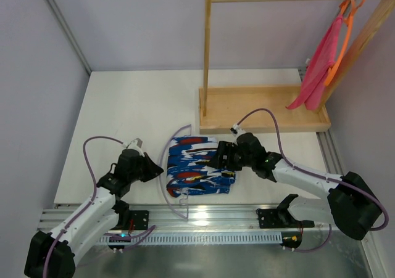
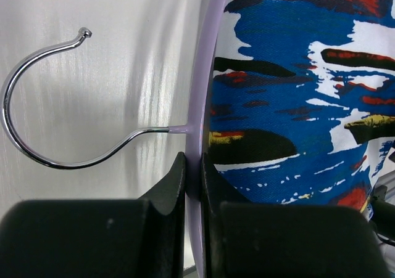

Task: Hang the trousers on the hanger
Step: Place trousers on hanger

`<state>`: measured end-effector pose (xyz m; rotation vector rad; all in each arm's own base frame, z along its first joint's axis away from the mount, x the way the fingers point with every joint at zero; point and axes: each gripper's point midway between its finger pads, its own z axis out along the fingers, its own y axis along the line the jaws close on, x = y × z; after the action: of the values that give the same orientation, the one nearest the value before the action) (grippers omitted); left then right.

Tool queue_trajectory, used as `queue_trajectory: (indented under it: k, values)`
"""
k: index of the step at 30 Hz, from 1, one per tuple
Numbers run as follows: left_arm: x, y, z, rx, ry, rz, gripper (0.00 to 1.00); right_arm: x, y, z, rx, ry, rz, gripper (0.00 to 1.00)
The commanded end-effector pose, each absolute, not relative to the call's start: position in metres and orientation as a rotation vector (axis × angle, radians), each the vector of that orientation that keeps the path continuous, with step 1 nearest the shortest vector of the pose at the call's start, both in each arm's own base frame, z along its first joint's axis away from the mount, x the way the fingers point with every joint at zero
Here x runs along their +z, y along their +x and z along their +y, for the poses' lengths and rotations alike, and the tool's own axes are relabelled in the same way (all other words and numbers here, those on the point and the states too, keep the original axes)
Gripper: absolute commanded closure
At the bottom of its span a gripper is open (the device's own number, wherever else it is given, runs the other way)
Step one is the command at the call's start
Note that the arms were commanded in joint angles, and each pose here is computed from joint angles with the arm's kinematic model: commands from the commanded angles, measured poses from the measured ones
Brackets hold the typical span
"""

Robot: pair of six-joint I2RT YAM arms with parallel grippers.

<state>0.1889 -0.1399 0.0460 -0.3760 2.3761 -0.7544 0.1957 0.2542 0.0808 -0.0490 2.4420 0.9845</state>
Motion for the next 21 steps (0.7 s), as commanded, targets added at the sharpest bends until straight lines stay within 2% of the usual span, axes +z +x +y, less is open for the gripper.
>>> queue_trajectory:
  k: [1, 15, 21]
  values:
    - [0.055, 0.199, -0.139, -0.742, -0.356, 2.315, 1.00, 0.103, 0.196, 0.278, 1.148, -0.105, 2.336, 0.20]
    - [0.052, 0.208, -0.127, -0.655, -0.433, 2.294, 1.00, 0.091, 0.168, 0.294, 1.229, -0.073, 2.372, 0.21]
    - [0.052, 0.208, -0.125, -0.644, -0.445, 2.289, 1.00, 0.084, 0.160, 0.290, 1.172, -0.013, 2.427, 0.20]
